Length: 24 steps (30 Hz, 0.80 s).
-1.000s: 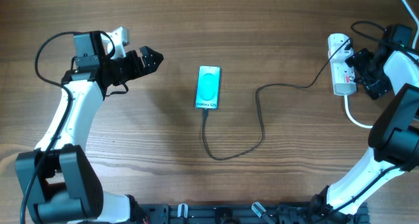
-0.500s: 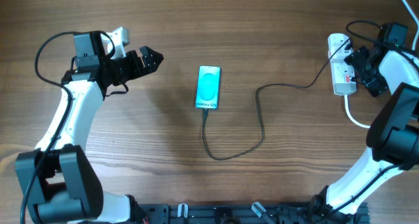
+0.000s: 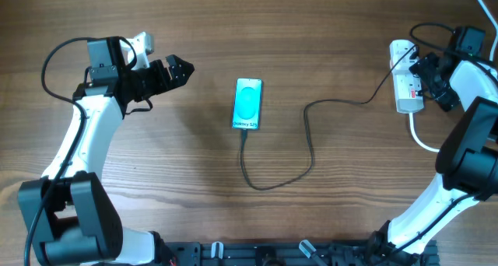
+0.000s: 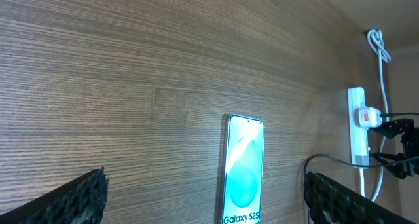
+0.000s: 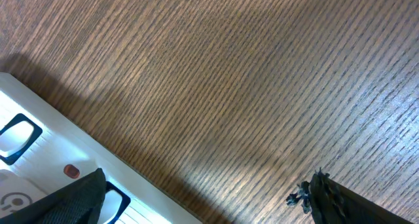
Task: Plug charger to phone and switch on socket
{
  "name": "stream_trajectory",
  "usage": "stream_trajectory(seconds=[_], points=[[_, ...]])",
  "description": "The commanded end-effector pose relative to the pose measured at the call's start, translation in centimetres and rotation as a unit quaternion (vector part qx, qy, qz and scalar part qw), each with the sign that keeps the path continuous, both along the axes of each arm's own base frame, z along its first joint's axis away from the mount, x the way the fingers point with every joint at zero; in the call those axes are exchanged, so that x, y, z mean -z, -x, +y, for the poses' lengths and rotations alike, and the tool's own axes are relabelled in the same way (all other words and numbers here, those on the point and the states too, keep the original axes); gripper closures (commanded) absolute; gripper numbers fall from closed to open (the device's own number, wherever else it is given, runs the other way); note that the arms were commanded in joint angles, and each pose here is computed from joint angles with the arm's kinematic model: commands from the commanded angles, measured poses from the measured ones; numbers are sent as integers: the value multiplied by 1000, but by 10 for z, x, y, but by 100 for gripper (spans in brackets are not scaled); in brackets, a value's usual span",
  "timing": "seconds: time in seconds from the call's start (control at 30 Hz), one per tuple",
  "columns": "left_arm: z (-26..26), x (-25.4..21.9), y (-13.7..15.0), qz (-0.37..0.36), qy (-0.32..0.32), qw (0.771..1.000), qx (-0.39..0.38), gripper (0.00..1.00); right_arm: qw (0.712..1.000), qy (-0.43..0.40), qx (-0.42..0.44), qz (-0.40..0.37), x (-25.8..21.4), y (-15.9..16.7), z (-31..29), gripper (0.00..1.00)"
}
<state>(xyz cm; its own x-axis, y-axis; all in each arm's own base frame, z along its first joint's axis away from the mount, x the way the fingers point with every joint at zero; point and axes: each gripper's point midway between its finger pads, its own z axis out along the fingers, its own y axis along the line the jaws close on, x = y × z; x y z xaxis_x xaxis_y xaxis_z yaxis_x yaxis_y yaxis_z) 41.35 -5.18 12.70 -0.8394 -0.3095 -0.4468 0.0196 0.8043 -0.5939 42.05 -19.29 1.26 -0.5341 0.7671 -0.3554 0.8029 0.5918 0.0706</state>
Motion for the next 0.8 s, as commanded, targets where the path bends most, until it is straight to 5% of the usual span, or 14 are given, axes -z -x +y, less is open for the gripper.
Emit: stream_trajectory(seconds=[0.0,0.77], points=[[-1,-2,0,-6,-3,1000,4,0,988,-104,-79,87,61,33,62,0],[-1,-2,0,-6,-3,1000,4,0,985,-123,-76,97,61,40,68,0]])
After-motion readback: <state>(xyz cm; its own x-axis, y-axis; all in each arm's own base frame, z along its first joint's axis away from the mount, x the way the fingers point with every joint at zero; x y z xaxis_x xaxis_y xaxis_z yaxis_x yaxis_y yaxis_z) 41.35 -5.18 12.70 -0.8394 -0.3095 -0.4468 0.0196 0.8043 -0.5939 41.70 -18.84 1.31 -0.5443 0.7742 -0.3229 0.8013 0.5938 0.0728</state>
